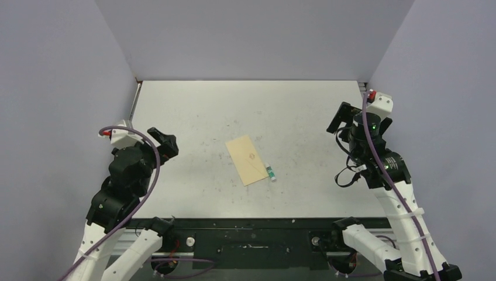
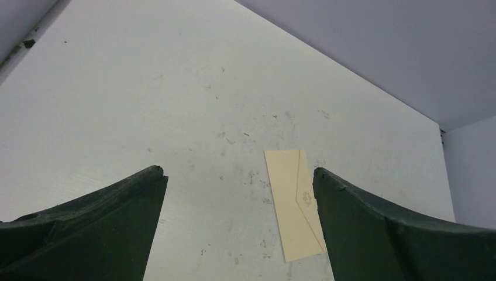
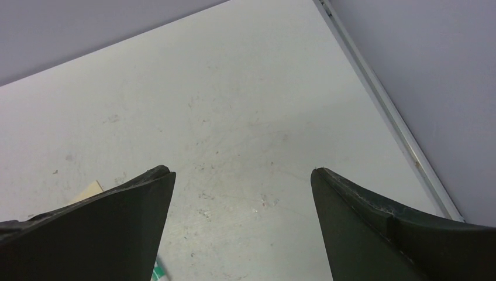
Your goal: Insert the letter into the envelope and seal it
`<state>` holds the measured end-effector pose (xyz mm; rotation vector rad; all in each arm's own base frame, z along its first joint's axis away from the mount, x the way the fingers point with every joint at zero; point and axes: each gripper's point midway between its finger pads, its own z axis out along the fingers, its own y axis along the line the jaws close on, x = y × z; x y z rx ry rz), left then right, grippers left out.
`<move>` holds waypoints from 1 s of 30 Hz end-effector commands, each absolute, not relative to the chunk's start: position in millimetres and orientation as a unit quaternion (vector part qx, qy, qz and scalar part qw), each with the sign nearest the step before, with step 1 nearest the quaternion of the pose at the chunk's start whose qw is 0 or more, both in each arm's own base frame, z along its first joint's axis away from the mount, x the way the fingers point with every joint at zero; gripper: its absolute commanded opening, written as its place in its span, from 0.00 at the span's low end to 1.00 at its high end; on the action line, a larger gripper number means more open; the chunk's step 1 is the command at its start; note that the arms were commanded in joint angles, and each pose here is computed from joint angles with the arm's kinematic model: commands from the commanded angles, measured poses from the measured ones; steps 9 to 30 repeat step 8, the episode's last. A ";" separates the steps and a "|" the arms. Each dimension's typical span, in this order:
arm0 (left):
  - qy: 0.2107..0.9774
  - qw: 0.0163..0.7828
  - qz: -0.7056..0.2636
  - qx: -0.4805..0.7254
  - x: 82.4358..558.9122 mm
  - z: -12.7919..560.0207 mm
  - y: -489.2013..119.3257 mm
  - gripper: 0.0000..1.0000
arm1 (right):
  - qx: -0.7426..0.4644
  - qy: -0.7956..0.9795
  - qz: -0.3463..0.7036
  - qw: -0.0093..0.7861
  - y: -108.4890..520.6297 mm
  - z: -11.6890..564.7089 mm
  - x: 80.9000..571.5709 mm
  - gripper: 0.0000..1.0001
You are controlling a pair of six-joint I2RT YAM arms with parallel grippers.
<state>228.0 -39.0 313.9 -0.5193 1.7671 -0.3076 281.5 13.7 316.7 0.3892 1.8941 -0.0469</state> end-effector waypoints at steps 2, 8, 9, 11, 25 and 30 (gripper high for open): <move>0.763 0.599 -0.070 -0.233 216.9 306.1 -13.4 0.96 | 0.165 0.807 -0.053 0.565 2.3 317.2 274.9 0.90; 0.763 0.599 -0.057 -0.237 212.1 303.6 -6.8 0.96 | 0.168 0.807 -0.055 0.564 2.3 315.5 277.3 0.90; 0.763 0.599 -0.057 -0.237 212.1 303.6 -6.8 0.96 | 0.168 0.807 -0.055 0.564 2.3 315.5 277.3 0.90; 0.763 0.599 -0.057 -0.237 212.1 303.6 -6.8 0.96 | 0.168 0.807 -0.055 0.564 2.3 315.5 277.3 0.90; 0.763 0.599 -0.057 -0.237 212.1 303.6 -6.8 0.96 | 0.168 0.807 -0.055 0.564 2.3 315.5 277.3 0.90; 0.763 0.599 -0.057 -0.237 212.1 303.6 -6.8 0.96 | 0.168 0.807 -0.055 0.564 2.3 315.5 277.3 0.90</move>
